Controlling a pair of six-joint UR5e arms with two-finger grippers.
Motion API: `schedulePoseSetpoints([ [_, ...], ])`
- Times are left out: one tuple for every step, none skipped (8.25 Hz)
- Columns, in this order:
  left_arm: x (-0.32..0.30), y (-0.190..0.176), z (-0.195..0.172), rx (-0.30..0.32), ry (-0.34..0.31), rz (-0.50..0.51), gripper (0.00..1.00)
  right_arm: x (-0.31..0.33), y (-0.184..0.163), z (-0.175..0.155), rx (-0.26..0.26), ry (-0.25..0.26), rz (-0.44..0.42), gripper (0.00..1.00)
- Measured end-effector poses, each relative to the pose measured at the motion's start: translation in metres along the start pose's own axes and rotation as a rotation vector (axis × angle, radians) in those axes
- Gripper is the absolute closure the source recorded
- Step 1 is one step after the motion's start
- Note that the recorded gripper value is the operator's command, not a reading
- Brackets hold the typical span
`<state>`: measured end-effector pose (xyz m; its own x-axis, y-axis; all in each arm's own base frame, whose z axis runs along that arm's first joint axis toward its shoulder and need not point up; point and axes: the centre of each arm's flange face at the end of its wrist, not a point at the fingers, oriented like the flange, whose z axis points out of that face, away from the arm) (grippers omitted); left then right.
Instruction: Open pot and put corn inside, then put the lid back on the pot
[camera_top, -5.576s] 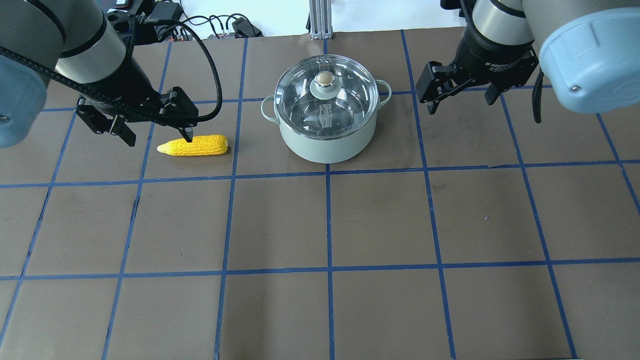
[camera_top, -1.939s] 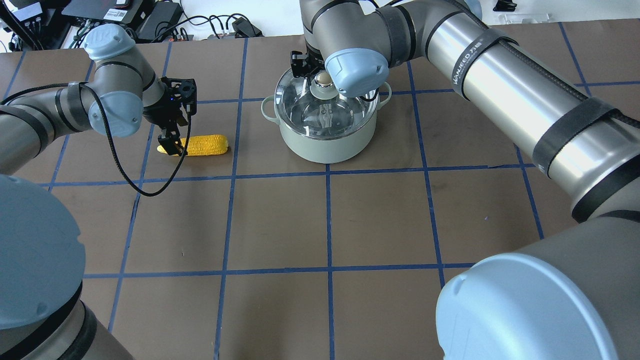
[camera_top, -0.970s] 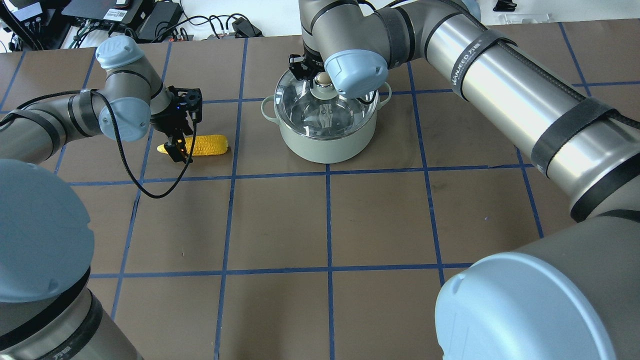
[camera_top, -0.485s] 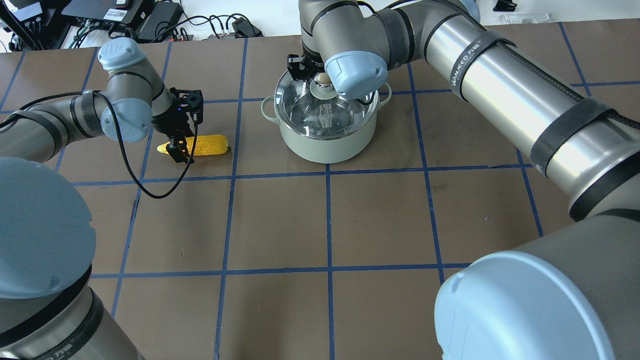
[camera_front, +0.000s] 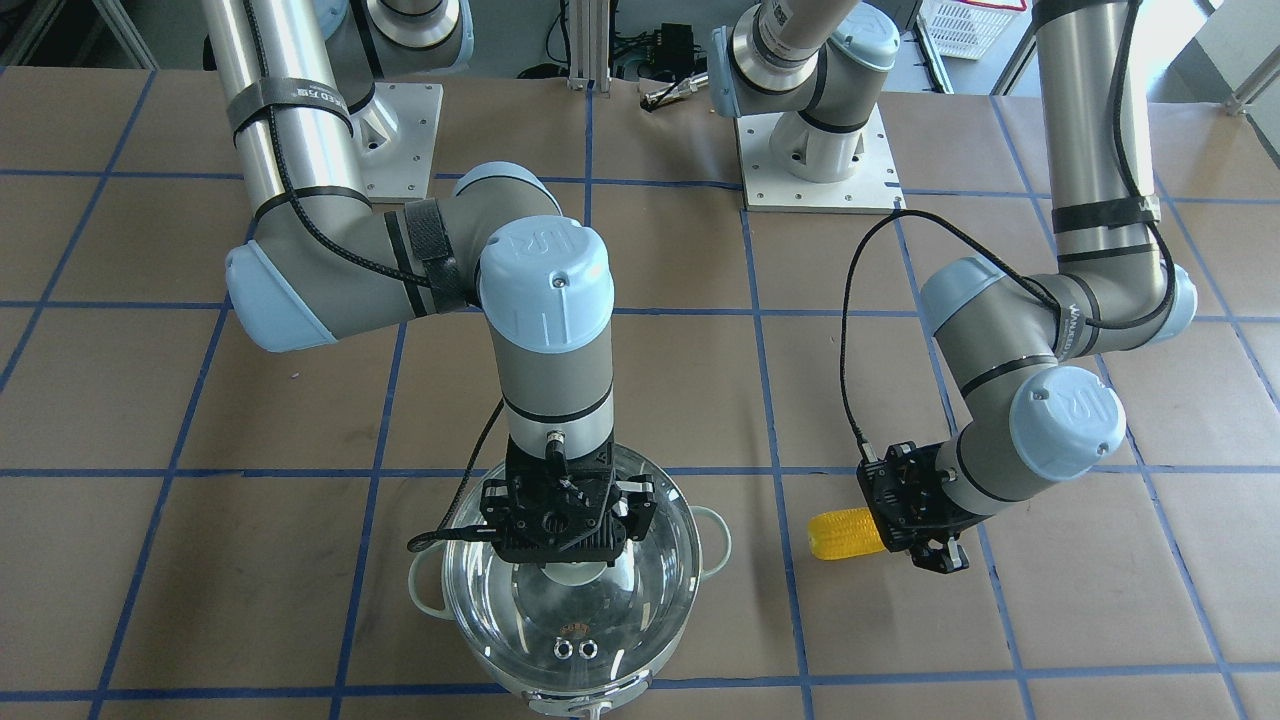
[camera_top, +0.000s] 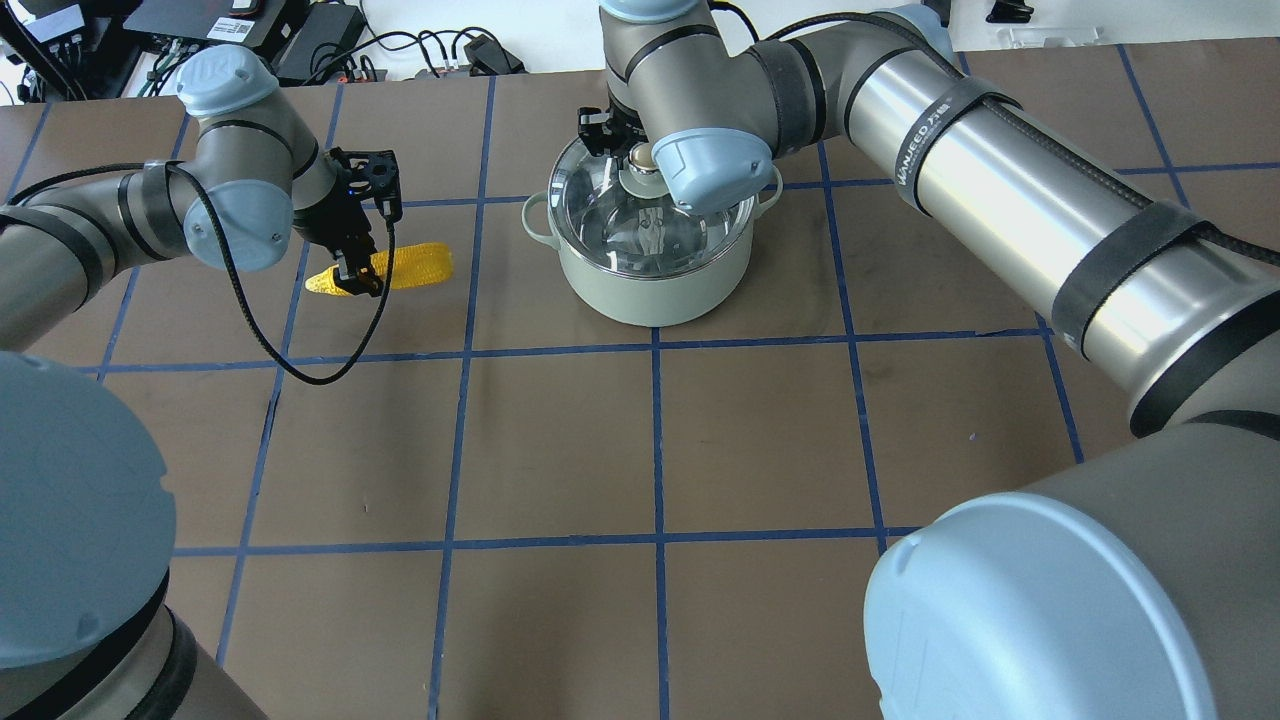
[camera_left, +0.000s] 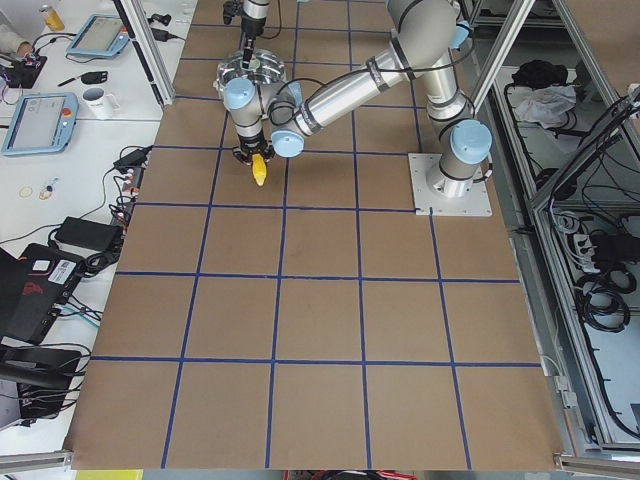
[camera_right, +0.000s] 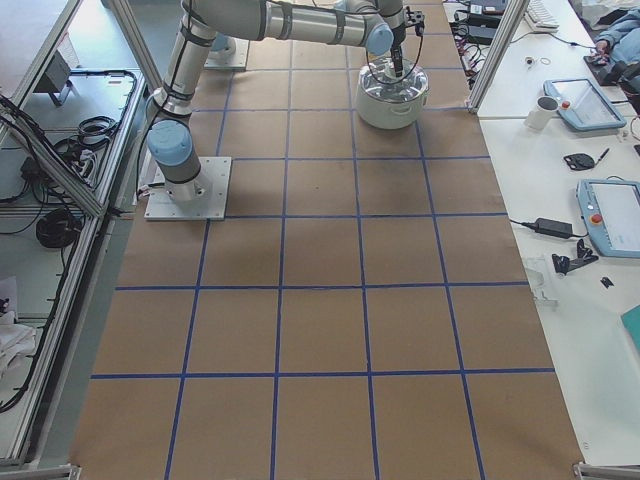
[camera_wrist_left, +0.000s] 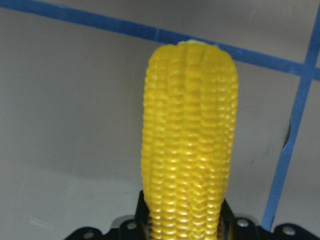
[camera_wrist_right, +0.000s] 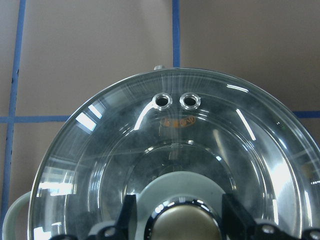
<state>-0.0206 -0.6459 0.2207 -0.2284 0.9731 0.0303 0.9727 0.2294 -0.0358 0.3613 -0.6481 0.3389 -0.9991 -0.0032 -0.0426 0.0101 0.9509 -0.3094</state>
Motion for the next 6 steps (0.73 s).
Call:
schedulePoseSetpoints([
  [0.003,-0.002,-0.019,0.002,-0.029,-0.003,1.0,0.001,0.002,0.003,0.005,0.001,-0.002,0.35],
  [0.005,-0.003,-0.033,0.001,-0.052,-0.004,1.0,0.001,0.002,0.004,0.008,0.001,-0.004,0.41],
  [0.007,-0.003,-0.043,0.0,-0.068,-0.004,1.0,0.002,0.002,0.004,0.01,0.002,-0.006,0.47],
  [0.008,-0.003,-0.049,0.002,-0.077,-0.003,1.0,0.002,0.002,0.003,0.012,0.001,-0.006,0.54],
  [0.008,-0.003,-0.051,0.003,-0.081,-0.002,1.0,0.002,0.002,0.002,0.013,0.001,-0.009,0.59],
  [0.008,-0.003,-0.052,0.003,-0.083,-0.002,1.0,0.002,0.001,0.0,0.014,0.0,-0.01,0.61],
])
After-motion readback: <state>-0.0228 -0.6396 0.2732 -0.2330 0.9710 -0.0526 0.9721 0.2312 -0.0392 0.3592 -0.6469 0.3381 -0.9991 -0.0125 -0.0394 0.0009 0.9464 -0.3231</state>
